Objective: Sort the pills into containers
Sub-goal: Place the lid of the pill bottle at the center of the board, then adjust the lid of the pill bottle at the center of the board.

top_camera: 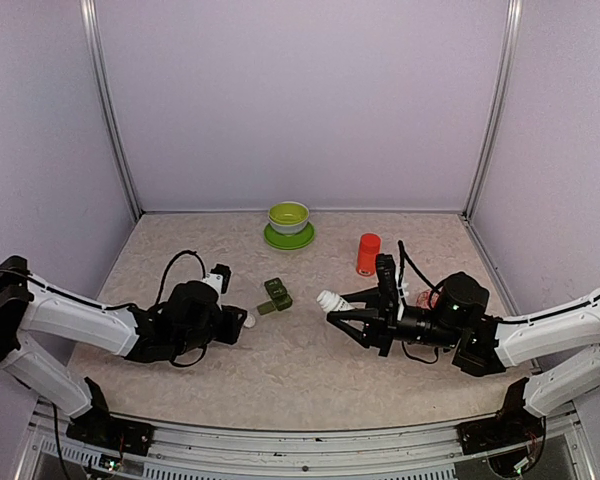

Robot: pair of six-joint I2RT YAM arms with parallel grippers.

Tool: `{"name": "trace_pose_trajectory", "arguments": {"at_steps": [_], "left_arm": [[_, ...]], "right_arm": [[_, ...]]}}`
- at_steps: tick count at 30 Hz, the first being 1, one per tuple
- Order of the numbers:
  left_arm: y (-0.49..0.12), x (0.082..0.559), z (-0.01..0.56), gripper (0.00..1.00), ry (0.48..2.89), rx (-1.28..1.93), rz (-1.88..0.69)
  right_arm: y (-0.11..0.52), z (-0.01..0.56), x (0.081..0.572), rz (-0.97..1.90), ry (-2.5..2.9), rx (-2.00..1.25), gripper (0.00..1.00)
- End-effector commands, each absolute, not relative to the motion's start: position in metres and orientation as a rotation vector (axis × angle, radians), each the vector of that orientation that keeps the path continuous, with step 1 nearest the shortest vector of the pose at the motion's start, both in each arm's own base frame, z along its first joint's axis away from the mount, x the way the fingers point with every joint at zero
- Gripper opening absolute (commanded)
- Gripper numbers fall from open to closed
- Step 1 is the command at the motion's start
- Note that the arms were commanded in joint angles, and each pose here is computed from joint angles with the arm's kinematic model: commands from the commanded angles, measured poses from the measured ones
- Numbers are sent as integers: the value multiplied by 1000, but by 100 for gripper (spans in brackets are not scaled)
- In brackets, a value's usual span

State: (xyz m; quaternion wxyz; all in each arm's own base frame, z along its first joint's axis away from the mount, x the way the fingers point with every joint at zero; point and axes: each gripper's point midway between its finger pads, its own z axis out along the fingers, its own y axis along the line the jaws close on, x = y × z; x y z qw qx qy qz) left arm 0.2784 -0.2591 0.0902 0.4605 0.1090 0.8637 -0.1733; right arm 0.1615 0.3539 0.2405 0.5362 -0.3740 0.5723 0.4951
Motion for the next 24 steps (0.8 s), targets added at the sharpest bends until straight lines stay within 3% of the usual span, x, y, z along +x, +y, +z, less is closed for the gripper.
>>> {"name": "trace_pose_trajectory", "arguments": {"at_steps": [1, 24], "left_arm": [[-242, 286, 60, 34, 2181, 233, -322], [-261, 295, 44, 36, 2239, 263, -423]], "right_arm": [[349, 239, 160, 1190, 1372, -885, 19], [348, 241, 159, 1187, 1380, -885, 19]]}}
